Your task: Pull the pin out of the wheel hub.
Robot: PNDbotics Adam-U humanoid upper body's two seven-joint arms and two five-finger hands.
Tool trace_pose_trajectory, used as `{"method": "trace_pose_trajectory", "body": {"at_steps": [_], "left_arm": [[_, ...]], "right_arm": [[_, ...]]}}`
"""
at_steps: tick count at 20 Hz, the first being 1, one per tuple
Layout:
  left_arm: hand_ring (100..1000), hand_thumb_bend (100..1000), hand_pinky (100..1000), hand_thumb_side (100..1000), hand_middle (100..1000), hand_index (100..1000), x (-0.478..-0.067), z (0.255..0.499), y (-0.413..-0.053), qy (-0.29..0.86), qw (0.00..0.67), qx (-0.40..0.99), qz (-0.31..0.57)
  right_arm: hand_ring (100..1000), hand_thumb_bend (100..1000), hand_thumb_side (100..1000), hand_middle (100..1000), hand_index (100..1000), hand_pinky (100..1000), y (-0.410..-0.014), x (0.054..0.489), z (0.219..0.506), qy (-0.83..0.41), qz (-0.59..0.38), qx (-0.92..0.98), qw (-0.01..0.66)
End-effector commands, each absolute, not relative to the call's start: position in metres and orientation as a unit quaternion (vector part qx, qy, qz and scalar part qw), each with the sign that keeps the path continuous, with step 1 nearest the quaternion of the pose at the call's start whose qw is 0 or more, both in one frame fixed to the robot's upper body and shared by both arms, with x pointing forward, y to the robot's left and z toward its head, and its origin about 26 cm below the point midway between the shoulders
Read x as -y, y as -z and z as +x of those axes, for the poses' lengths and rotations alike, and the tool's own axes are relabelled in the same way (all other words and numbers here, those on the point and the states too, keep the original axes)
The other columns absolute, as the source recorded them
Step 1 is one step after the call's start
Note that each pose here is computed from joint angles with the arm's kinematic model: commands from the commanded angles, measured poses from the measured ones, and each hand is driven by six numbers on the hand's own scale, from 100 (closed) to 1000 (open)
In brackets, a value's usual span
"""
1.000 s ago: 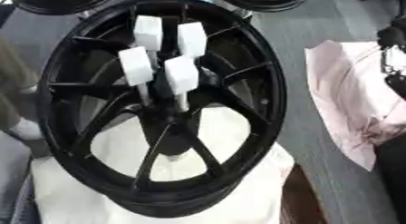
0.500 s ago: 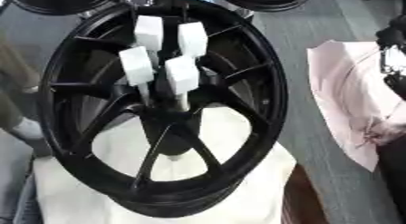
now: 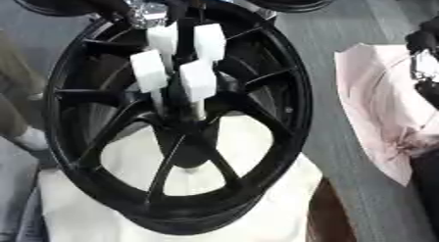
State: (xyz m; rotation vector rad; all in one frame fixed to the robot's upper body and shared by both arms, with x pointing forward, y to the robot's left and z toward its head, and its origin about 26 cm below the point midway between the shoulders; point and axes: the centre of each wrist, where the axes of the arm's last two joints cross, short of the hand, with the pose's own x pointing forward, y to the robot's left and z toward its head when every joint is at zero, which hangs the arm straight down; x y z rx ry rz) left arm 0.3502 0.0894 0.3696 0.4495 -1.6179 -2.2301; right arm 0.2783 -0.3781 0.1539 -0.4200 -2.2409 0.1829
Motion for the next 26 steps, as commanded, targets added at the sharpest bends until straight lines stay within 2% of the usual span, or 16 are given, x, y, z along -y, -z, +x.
{"method": "trace_pose_trajectory", "body": {"at_steps": [1, 6, 12, 16, 19, 22, 26], "left_arm": [[620, 100, 664, 770, 686, 838, -0.093, 0.336, -0.379, 0.778, 0.176, 0.572, 0.191], [608, 100, 648, 797, 672, 883, -0.095, 0.325, -0.376, 0.773, 0.202, 0.566, 0.202], [601, 100, 651, 889, 644, 833, -0.109, 0.315, -0.374, 0.777, 0.213, 0.551, 0.215], [611, 100, 666, 996, 630, 818, -0.119, 0.317, -0.368, 0.787, 0.221, 0.527, 0.234], [611, 100, 670, 1000, 608, 807, -0.125, 0.321, -0.362, 0.795, 0.23, 0.505, 0.245], [626, 100, 684, 1000, 631, 835, -0.131, 0.324, -0.358, 0.8, 0.238, 0.491, 0.249], [630, 113, 692, 1000, 637, 829, -0.136, 0.326, -0.355, 0.816, 0.242, 0.467, 0.241]], "right_arm": [[674, 100, 240, 569, 669, 685, -0.163, 0.382, 0.277, -0.086, -0.181, 0.893, 0.404], [675, 100, 252, 569, 669, 685, -0.163, 0.383, 0.276, -0.084, -0.183, 0.892, 0.405], [676, 100, 258, 569, 670, 686, -0.164, 0.383, 0.276, -0.084, -0.185, 0.891, 0.405], [676, 100, 258, 570, 670, 686, -0.164, 0.383, 0.275, -0.084, -0.186, 0.892, 0.404], [676, 100, 256, 573, 670, 687, -0.164, 0.383, 0.275, -0.084, -0.187, 0.891, 0.404], [677, 100, 263, 573, 671, 687, -0.164, 0.383, 0.275, -0.085, -0.187, 0.891, 0.404], [677, 100, 266, 574, 671, 687, -0.163, 0.383, 0.275, -0.085, -0.187, 0.891, 0.405]]}}
